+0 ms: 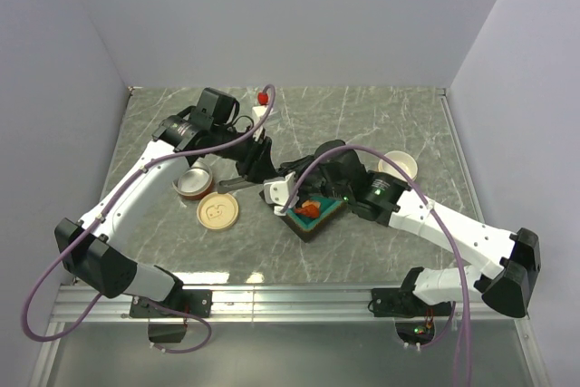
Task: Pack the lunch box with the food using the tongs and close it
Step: Pass the clamp from the left arm to the right, then pass the clamp from the right arm to the left
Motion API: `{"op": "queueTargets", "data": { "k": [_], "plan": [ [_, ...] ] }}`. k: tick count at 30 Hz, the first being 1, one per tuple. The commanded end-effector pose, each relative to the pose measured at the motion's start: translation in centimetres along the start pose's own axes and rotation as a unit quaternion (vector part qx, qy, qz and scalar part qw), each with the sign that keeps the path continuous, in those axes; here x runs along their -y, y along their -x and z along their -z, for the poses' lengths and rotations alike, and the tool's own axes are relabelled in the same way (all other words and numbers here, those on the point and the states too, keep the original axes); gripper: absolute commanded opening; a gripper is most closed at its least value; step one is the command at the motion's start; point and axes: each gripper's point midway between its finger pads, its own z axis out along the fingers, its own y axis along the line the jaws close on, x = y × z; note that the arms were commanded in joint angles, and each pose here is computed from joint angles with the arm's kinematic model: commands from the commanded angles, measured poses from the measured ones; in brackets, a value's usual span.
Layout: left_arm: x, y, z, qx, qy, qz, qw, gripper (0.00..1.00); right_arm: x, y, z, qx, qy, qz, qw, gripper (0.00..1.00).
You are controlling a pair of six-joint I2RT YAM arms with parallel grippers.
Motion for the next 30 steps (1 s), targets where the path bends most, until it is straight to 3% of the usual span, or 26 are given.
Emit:
{"op": "queueTargets", "data": {
  "k": [1,4,10,19,25,30],
  "plan": [
    [1.7,0.4,0.5,0.007,-0.025,-0.027,0.999,0.43,2.1,0.8,0.7,-0.005,-0.023,0.004,1.000,0.25],
    [1.6,0.1,0.4,0.002,-0.024,-0.025,0.999,0.43,2.2,0.7,0.8,-0.007,-0.025,0.009,1.000,0.24],
    [1.7,-0.3,0.3,-0.004,-0.026,-0.027,0.999,0.46,2.3,0.7,0.7,-0.012,-0.026,0.006,1.000,0.13],
    [1.4,-0.8,0.2,-0.010,-0.019,-0.027,0.999,0.56,2.0,0.8,0.8,-0.009,-0.025,0.007,1.000,0.12],
    [0.3,-1.8,-0.4,-0.027,0.001,-0.009,1.000,0.46,2.7,0.8,1.4,-0.009,-0.043,0.009,0.999,0.12],
    [0.1,-1.6,-0.2,-0.022,0.012,-0.011,1.000,0.43,2.6,0.9,1.9,-0.006,-0.048,0.018,0.999,0.15]
  ]
}}
